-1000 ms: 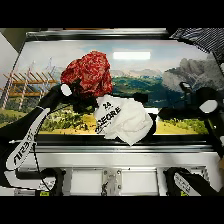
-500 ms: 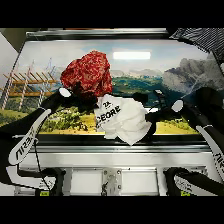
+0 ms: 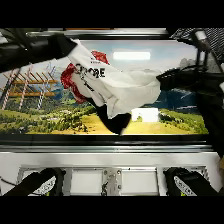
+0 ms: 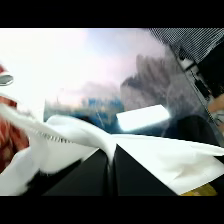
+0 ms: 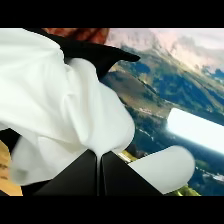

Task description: Fold the clothes and pants, and hang the long-sleeved shirts on hangers.

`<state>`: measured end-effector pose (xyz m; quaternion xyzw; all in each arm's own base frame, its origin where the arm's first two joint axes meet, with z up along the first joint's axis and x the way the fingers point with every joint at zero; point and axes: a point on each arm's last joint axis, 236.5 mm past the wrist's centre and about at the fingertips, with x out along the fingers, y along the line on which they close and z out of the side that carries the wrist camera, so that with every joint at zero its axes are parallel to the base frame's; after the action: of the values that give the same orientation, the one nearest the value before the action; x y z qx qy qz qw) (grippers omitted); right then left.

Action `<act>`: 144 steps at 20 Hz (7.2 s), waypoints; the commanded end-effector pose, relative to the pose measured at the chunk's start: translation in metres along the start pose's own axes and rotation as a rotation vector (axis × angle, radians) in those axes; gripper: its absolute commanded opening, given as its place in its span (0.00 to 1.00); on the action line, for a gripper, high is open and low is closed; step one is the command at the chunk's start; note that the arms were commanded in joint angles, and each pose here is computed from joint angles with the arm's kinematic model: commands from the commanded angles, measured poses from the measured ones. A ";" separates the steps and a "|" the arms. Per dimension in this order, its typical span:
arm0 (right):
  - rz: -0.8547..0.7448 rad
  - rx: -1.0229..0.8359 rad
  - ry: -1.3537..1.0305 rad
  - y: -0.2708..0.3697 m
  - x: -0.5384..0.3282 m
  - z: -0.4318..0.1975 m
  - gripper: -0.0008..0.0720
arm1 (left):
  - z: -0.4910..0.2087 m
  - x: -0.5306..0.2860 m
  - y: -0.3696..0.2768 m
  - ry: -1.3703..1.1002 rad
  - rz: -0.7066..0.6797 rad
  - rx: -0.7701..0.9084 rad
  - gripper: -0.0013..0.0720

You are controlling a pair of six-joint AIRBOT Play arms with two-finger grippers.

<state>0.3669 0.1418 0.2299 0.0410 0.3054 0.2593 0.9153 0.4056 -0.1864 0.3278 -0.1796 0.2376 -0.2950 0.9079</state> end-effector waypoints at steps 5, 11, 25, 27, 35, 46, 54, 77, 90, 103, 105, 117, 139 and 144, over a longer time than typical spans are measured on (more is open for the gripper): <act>-0.096 0.149 0.068 -0.010 -0.024 -0.029 0.04 | -0.044 -0.017 -0.035 0.084 0.088 0.160 0.04; -0.353 0.185 0.313 -0.081 -0.009 -0.123 0.39 | -0.262 0.089 -0.030 0.628 0.049 0.160 0.74; -0.348 0.151 0.314 -0.080 -0.010 -0.124 0.69 | -0.321 0.031 0.207 0.715 0.409 -0.349 0.82; -0.340 0.141 0.315 -0.078 -0.010 -0.124 0.69 | -0.347 0.050 0.206 0.740 0.332 -0.412 0.82; -0.200 0.071 0.345 -0.055 0.010 -0.127 0.69 | -0.386 0.093 0.194 0.839 0.238 -0.432 0.44; 0.166 -0.130 0.481 0.042 0.198 -0.108 0.71 | -0.316 0.083 0.170 0.722 0.183 -0.354 0.04; 0.177 -0.242 0.667 0.059 0.313 -0.181 0.89 | -0.320 0.078 0.165 0.755 0.169 -0.361 0.04; -0.185 -0.308 0.389 -0.013 0.036 -0.030 0.04 | -0.134 0.007 0.056 0.375 0.153 -0.004 0.04; -0.252 -0.093 0.458 -0.025 -0.027 -0.197 0.91 | -0.364 0.059 0.059 0.837 0.191 -0.021 0.04; -0.363 0.133 1.021 -0.069 0.089 -0.297 0.75 | -0.368 0.051 0.057 0.879 0.191 -0.021 0.04; -0.351 0.107 1.125 -0.069 0.078 -0.313 0.64 | -0.369 0.049 0.057 0.887 0.191 -0.021 0.04; -0.564 -0.077 0.277 -0.082 -0.035 -0.084 0.04 | -0.191 0.057 0.043 0.513 0.168 -0.002 0.04; -0.016 -0.305 0.835 -0.039 0.068 -0.307 0.84 | -0.402 0.024 0.091 0.891 0.267 -0.115 0.04; 0.226 -0.382 0.770 -0.001 0.105 -0.287 0.84 | -0.402 0.024 0.091 0.893 0.268 -0.114 0.04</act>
<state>0.2620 0.1403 -0.0591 -0.1963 0.5936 0.3367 0.7041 0.2486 -0.2077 -0.0522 -0.0540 0.6398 -0.2106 0.7371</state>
